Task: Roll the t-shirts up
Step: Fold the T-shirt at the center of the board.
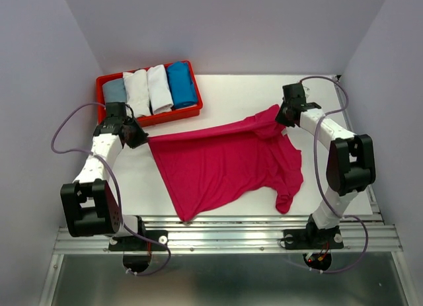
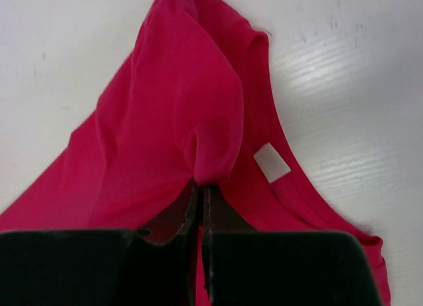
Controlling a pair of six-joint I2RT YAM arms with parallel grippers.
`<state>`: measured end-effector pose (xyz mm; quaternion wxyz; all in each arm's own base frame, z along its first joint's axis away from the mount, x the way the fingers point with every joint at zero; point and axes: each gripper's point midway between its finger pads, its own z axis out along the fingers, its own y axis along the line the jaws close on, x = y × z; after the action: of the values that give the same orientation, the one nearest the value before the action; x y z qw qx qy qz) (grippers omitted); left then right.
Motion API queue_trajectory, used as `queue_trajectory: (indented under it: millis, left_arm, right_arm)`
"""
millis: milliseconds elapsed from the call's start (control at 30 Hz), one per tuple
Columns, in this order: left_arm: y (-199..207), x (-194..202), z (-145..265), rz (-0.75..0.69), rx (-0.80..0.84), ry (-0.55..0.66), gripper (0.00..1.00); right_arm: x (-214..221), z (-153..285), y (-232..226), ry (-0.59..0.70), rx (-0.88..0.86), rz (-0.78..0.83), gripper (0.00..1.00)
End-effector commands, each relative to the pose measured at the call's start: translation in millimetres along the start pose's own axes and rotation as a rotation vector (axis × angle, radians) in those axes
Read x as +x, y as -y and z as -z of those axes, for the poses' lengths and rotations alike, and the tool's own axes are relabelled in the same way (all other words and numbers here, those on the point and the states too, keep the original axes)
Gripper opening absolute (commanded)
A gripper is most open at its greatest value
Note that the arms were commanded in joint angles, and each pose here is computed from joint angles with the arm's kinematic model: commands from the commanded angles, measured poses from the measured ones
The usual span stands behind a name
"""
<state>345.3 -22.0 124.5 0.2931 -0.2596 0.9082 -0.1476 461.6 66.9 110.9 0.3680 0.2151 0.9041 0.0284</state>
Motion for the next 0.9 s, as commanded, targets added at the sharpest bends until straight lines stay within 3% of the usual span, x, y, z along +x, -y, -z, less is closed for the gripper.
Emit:
queue_trajectory:
  millis: [0, 867]
  left_arm:
    - [-3, 1, 16, -0.025, -0.002, 0.023, 0.00]
    - [-9, 53, 33, -0.005, 0.015, -0.065, 0.00]
  right_arm:
    - [-5, 23, 5, 0.028, -0.016, -0.055, 0.01]
    - [67, 56, 68, -0.057, 0.103, -0.063, 0.01]
